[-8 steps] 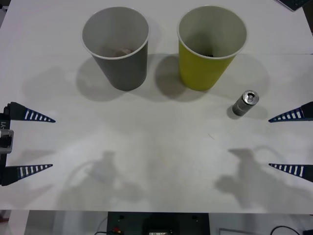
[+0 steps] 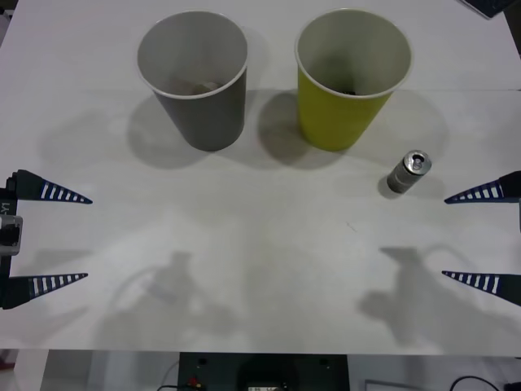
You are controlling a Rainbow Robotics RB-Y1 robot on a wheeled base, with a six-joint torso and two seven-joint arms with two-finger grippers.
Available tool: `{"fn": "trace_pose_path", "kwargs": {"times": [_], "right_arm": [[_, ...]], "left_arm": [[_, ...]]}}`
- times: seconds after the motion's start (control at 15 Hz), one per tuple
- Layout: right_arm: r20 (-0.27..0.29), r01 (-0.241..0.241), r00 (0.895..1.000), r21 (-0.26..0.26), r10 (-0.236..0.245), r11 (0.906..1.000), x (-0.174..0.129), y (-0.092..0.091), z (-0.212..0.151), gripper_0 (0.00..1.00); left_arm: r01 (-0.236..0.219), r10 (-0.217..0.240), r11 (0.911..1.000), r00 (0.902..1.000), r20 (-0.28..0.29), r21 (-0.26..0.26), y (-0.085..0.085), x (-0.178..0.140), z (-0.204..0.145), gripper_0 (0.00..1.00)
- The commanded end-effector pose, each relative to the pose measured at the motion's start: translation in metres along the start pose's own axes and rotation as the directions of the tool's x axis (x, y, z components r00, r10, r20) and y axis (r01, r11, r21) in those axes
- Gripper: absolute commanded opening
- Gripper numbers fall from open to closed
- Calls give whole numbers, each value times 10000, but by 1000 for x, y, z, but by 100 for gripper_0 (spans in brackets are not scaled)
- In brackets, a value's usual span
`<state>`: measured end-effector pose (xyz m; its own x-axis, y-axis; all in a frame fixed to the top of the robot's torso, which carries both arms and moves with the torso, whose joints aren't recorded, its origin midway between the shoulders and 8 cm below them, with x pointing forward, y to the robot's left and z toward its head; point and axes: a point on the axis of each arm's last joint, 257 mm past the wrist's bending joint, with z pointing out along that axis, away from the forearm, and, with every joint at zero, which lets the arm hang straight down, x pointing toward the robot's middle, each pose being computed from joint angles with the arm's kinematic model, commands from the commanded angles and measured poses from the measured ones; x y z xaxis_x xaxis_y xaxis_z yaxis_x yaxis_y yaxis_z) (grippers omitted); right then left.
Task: Put the can into the green bin and the plastic bottle into the gray bin
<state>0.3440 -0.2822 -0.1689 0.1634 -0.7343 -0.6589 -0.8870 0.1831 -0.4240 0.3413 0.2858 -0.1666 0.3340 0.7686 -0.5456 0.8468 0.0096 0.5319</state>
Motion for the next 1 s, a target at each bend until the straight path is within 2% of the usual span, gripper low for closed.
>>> {"fn": "trace_pose_path", "kwargs": {"times": [0.07,0.33,0.4,0.53,0.73,0.87,0.93,1.0], "right_arm": [[95,-23,10000,398,20,9992,-4,-9,1,100],[352,-582,9978,856,554,9946,-6,-15,16,100],[524,-959,9945,1117,905,9891,-6,-16,24,100],[703,-1378,9892,1519,1284,9787,-5,-18,33,100],[1068,-2395,9696,2342,2199,9422,1,-22,45,100],[1230,-2970,9545,3149,2715,9015,6,-26,50,100],[1301,-3304,9438,3672,3038,8695,11,-28,51,100],[1349,-3547,9348,4018,3285,8443,15,-28,51,100]], "left_arm": [[0,0,10000,10000,0,0,0,0,0,100],[0,0,10000,10000,0,0,0,0,0,100],[0,0,10000,10000,0,0,0,0,0,100],[0,0,10000,10000,0,0,0,0,0,100],[0,0,10000,10000,0,0,0,0,0,100],[0,0,10000,10000,0,0,0,0,0,100],[0,0,10000,10000,0,0,0,0,0,100],[0,0,10000,10000,0,0,0,0,0,100]]}}
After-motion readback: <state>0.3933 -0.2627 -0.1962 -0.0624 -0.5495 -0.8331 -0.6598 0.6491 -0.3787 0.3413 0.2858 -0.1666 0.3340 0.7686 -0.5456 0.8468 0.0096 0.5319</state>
